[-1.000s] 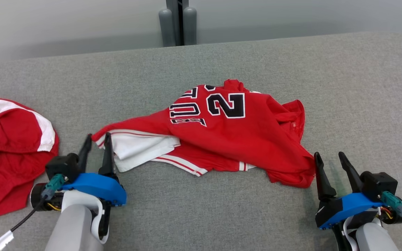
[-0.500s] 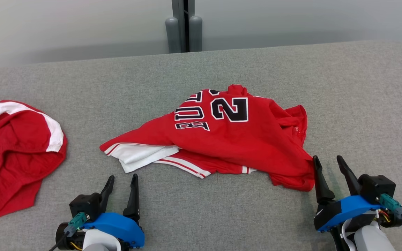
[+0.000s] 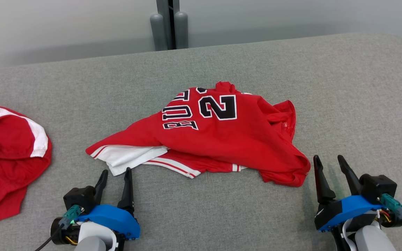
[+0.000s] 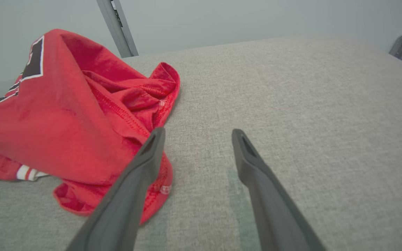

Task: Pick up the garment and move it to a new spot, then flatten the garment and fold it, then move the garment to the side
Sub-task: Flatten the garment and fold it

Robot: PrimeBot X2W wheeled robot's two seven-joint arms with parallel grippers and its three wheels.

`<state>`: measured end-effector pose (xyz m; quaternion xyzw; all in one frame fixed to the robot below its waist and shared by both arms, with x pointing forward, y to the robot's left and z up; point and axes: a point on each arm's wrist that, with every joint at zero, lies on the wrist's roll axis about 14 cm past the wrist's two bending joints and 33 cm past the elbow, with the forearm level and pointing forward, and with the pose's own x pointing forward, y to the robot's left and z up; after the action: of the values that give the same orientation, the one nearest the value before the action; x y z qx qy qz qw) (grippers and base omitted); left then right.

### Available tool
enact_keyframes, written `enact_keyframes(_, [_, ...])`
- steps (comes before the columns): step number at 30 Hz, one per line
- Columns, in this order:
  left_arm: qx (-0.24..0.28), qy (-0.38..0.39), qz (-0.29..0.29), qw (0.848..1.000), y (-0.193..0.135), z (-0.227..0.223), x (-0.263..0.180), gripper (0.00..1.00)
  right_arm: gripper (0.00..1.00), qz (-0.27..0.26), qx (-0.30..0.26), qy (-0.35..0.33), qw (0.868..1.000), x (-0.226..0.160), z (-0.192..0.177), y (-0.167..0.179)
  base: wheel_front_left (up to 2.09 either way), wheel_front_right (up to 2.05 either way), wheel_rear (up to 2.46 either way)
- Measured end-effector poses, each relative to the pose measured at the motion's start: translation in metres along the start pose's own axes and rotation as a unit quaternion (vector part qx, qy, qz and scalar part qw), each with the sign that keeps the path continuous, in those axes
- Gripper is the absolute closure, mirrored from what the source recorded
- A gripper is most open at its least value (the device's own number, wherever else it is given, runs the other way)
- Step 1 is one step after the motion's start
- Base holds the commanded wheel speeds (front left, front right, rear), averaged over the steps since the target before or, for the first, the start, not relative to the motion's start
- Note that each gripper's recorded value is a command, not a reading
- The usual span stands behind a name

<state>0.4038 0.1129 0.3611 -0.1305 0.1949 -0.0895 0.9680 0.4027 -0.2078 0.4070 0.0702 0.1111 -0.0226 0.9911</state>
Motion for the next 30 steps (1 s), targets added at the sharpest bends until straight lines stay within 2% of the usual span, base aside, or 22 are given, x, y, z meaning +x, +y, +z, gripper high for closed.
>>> enact_keyframes(2, [-0.001,0.005,0.002,1.000,0.001,-0.003,0.001,0.03,0.00,-0.002,0.000,0.002,1.000,0.000,-0.001,-0.002,0.00,0.00,0.00])
enact_keyframes(4, [-0.001,0.007,0.002,1.000,0.002,-0.004,0.004,0.37,0.00,-0.004,0.000,0.003,1.000,0.000,-0.002,-0.003,0.00,0.00,0.00])
enact_keyframes(5, [-0.001,0.007,0.003,1.000,0.002,-0.003,0.004,0.49,0.00,-0.004,0.000,0.002,1.000,0.000,-0.002,-0.003,0.00,0.00,0.00])
enact_keyframes(6, [-0.001,0.008,0.003,1.000,0.002,-0.004,0.005,0.54,0.00,-0.004,0.000,0.003,1.000,0.001,-0.002,-0.003,0.00,0.00,0.00])
enact_keyframes(7, [-0.002,0.009,0.004,1.000,0.003,-0.005,0.005,0.65,0.00,-0.005,0.000,0.003,1.000,0.001,-0.003,-0.003,0.00,0.00,0.00])
enact_keyframes(8, [-0.004,0.010,0.005,1.000,0.003,-0.006,0.005,0.91,0.00,-0.005,0.000,0.004,1.000,0.001,-0.003,-0.004,0.00,0.00,0.00])
enact_keyframes(9, [-0.005,0.011,0.005,1.000,0.003,-0.006,0.006,1.00,0.00,-0.005,-0.001,0.005,1.000,0.002,-0.004,-0.004,0.00,0.00,0.00])
enact_keyframes(16, [-0.015,-0.015,0.008,1.000,0.006,0.010,0.004,1.00,0.00,0.009,-0.002,0.006,1.000,0.010,-0.005,0.007,0.00,0.00,0.00])
enact_keyframes(18, [-0.017,-0.049,0.004,0.999,0.003,0.031,-0.004,1.00,0.00,0.024,0.000,0.001,1.000,0.012,-0.001,0.018,0.00,0.00,0.00])
enact_keyframes(22, [-0.017,-0.079,0.003,0.997,0.001,0.044,-0.029,1.00,0.00,0.045,0.002,0.001,0.999,0.008,0.000,0.035,0.00,0.00,0.00])
enact_keyframes(30, [-0.035,-0.116,0.044,0.992,0.021,0.053,-0.071,1.00,0.00,0.078,0.004,-0.008,0.997,-0.002,0.007,0.059,0.00,0.00,0.00])
